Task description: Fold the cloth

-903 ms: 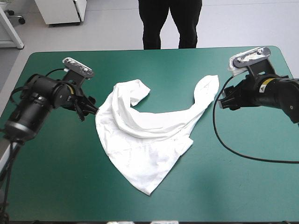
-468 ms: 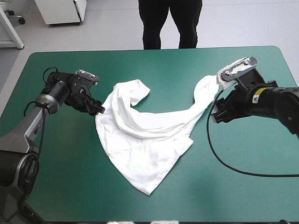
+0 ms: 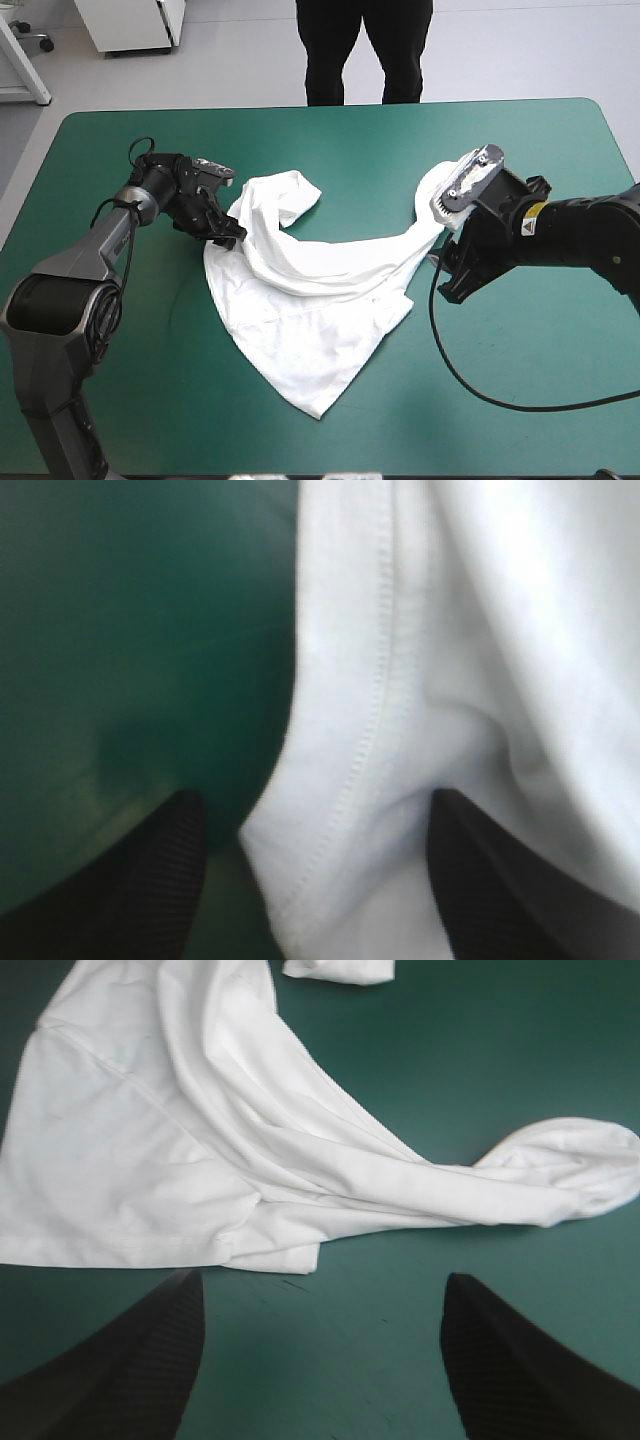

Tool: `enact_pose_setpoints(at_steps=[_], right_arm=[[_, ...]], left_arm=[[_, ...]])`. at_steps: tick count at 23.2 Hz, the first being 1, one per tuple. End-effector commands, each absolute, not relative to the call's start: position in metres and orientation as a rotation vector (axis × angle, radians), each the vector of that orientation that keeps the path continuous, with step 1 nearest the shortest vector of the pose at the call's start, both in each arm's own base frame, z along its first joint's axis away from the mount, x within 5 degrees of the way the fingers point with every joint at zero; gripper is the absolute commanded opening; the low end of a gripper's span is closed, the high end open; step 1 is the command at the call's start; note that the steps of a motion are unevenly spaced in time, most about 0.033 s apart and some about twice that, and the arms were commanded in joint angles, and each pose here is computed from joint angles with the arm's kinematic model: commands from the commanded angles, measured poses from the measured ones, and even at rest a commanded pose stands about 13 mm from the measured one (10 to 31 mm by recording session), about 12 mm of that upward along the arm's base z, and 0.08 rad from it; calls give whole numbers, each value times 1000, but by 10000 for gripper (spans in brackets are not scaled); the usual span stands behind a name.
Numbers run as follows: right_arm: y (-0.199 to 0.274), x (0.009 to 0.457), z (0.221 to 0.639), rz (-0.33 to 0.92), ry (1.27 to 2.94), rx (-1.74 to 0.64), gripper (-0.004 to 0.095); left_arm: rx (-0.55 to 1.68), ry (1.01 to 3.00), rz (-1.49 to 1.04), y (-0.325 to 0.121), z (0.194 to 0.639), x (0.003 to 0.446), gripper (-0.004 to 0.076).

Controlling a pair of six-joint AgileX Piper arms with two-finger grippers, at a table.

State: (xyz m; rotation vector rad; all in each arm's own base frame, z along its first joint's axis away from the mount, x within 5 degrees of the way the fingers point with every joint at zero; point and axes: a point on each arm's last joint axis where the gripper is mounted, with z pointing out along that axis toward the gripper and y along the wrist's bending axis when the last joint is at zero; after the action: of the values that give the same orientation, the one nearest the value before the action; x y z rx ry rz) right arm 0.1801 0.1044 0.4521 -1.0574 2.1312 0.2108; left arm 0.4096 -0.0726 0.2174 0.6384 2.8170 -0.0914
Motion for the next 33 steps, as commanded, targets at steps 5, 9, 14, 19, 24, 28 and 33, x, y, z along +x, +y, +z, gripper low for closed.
enact_pose_setpoints(at_steps=[5, 9, 14, 19, 24, 28, 33], right_arm=[[118, 164, 463, 357, 1925, -1245, 603], [138, 158, 426, 349, 1928, -1475, 603], [177, 137, 375, 393, 1825, -1767, 603], [240, 117, 341, 390, 1635, -1966, 604], [283, 124, 291, 395, 1698, -2070, 604], [295, 132, 277, 386, 1695, -2043, 603], [304, 143, 250, 415, 1805, -2044, 603]], left_arm=[[628, 2771, -121, -76, 236, 410, 112], [635, 2833, -164, -77, 228, 407, -7], [642, 2852, -166, -77, 228, 406, -9], [633, 2828, -163, -77, 228, 408, -9], [614, 2814, -193, -79, 229, 409, -9], [605, 2803, -224, -81, 230, 409, -9], [603, 2799, -228, -82, 230, 410, -9]])
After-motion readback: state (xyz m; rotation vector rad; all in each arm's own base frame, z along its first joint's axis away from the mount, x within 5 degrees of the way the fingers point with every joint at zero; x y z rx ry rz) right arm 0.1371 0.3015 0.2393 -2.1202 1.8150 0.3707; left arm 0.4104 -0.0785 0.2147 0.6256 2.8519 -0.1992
